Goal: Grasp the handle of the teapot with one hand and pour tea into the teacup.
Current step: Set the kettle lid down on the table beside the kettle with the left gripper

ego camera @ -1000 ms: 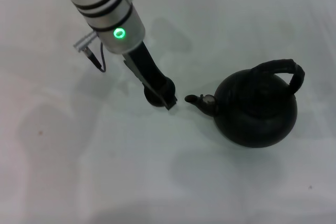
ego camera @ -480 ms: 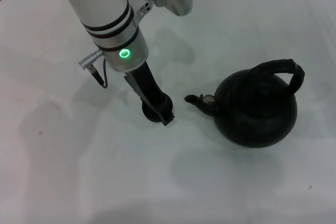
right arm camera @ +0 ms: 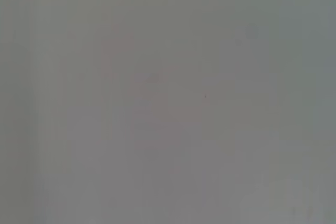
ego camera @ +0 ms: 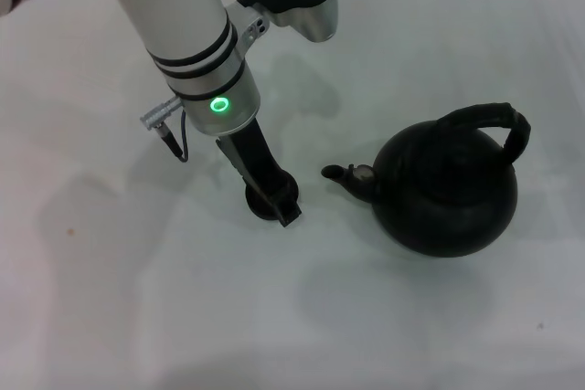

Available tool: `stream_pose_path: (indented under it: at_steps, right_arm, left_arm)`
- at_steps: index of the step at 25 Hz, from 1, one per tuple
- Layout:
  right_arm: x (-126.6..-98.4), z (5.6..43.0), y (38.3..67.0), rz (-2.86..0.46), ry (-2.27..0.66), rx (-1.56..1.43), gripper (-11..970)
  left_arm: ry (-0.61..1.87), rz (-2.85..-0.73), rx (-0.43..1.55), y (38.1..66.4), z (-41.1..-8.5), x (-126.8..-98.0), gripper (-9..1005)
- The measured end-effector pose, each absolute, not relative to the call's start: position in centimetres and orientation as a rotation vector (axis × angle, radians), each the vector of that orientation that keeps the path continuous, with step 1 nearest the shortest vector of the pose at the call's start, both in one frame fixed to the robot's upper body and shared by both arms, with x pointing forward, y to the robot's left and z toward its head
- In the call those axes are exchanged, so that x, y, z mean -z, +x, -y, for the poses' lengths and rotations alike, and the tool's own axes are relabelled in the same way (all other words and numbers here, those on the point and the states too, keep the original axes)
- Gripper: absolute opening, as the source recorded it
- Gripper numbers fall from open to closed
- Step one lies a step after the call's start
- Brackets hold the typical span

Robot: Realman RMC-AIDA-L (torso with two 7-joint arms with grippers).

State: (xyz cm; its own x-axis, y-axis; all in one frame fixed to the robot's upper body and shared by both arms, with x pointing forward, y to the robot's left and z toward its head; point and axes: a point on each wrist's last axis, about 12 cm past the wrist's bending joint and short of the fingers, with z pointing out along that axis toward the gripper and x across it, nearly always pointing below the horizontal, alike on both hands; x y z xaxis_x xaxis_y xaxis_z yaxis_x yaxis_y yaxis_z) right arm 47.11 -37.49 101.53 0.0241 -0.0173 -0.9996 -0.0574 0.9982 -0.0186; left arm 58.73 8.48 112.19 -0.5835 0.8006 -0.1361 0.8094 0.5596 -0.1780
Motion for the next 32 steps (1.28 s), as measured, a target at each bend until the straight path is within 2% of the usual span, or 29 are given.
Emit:
stream_pose_path:
  at_steps: [32]
  right_arm:
    - [-101.59,37.4,47.16,-1.543,-0.065,-0.035,757]
  left_arm:
    - [1.431,-2.757,0.294,58.38,-8.49,-111.57,724]
